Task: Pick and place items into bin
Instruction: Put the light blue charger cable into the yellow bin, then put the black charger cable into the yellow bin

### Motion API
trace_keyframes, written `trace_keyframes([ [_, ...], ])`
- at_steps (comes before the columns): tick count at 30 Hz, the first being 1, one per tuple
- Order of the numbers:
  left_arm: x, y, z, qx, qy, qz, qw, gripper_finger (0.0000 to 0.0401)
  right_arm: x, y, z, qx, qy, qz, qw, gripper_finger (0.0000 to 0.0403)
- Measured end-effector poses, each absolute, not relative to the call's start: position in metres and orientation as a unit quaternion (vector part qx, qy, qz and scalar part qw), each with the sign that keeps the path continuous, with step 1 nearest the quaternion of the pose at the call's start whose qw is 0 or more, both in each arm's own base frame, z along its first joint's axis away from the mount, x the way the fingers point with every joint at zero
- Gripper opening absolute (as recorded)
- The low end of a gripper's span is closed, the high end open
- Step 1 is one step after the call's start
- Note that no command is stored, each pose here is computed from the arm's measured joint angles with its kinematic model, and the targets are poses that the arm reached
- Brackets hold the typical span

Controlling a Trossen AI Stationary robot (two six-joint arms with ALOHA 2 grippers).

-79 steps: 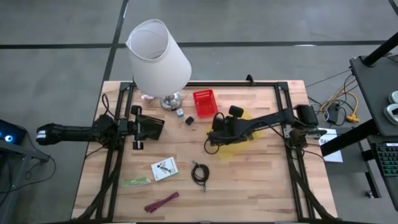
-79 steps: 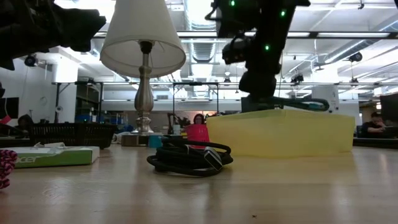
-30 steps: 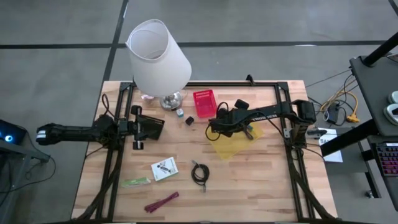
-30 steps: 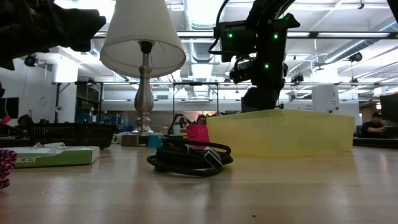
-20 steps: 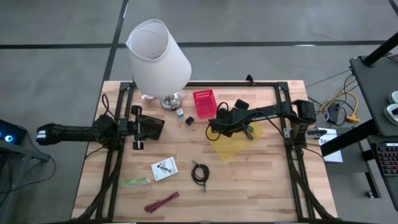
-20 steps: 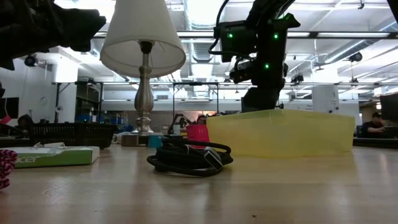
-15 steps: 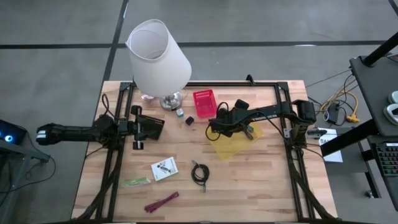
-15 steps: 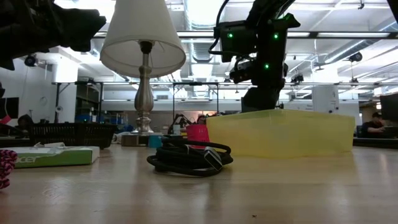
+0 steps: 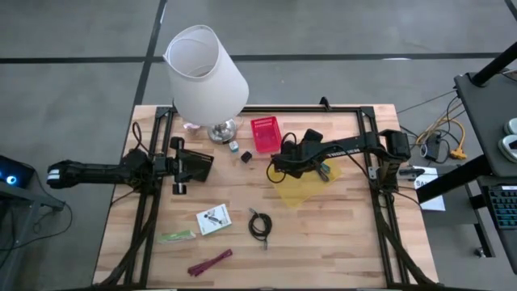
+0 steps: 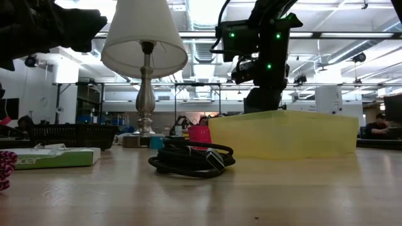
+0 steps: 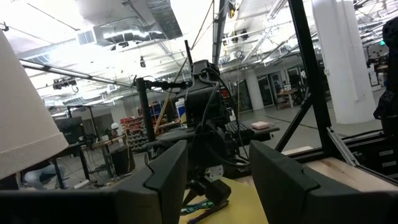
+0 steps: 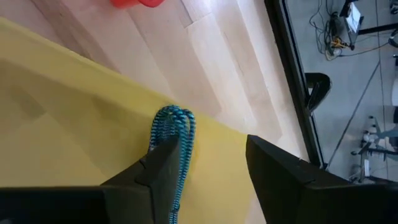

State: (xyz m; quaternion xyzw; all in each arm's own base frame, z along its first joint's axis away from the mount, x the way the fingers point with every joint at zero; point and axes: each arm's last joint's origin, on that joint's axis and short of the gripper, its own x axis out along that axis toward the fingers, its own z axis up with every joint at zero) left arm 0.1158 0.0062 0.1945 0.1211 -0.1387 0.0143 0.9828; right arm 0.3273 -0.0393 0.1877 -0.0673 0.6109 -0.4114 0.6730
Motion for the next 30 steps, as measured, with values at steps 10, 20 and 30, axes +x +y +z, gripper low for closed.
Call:
trace_keyframes([
  [10,0.116,0.006,0.194,0.121,-0.138,0.014,0.983,0.0157,0.330,-0.032,0.186,-0.044,0.631,-0.359,0.686,0.0164],
  [20,0.116,0.006,0.194,0.121,-0.139,0.014,0.983,0.0157,0.356,0.000,0.187,-0.082,0.578,-0.237,0.776,0.0148],
  [30,0.116,0.006,0.195,0.121,-0.139,0.014,0.983,0.0157,0.370,0.044,0.193,-0.108,0.522,-0.110,0.839,0.0143],
])
